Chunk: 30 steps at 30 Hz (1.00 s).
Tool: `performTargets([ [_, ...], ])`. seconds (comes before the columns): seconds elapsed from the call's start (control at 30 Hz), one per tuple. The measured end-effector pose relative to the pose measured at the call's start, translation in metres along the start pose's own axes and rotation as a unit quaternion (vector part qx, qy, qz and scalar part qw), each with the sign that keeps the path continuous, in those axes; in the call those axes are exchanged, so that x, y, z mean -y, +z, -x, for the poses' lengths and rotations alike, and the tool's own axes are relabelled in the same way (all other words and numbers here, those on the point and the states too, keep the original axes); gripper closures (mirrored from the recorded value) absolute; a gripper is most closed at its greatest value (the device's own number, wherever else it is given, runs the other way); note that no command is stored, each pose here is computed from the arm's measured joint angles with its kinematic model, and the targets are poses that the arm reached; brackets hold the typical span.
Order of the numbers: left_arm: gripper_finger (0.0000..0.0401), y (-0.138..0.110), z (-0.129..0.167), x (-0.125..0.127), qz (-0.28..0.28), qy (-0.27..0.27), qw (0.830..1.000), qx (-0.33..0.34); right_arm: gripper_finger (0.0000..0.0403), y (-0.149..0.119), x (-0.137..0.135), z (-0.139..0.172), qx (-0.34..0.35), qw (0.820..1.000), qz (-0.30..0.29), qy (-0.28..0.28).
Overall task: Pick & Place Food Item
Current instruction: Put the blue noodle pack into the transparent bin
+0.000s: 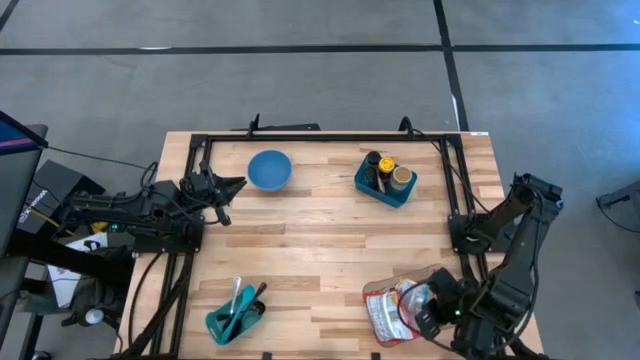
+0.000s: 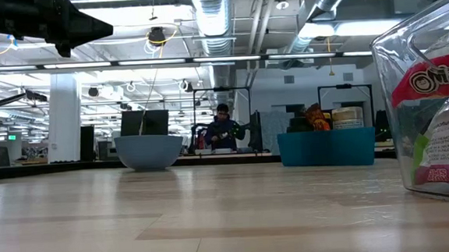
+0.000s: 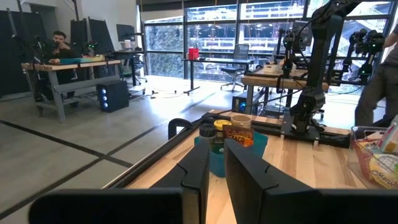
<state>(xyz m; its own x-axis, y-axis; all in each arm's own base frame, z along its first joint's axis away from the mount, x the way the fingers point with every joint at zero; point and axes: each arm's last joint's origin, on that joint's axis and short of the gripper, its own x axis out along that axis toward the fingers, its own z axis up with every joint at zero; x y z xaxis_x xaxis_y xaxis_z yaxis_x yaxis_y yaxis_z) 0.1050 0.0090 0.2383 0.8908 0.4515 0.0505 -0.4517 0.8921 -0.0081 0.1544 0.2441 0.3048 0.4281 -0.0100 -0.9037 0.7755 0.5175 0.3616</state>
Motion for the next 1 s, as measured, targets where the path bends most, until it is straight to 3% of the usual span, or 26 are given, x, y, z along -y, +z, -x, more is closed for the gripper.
performTargets([
  [0.2, 0.0357, 0.0, 0.0, 0.0, 0.0, 0.0, 1.0, 0.0, 0.0403, 0.008, -0.007, -0.004, 0.006, 1.0, -0.002, 0.012],
  [0.5, 0.0357, 0.0, 0.0, 0.0, 0.0, 0.0, 1.0, 0.0, 0.0403, 0.008, -0.013, -0.022, -0.012, 0.999, 0.021, -0.024],
  [1.0, 0.0357, 0.0, 0.0, 0.0, 0.0, 0.0, 1.0, 0.0, 0.0403, 0.014, -0.01, -0.017, 0.005, 0.997, 0.057, -0.051],
])
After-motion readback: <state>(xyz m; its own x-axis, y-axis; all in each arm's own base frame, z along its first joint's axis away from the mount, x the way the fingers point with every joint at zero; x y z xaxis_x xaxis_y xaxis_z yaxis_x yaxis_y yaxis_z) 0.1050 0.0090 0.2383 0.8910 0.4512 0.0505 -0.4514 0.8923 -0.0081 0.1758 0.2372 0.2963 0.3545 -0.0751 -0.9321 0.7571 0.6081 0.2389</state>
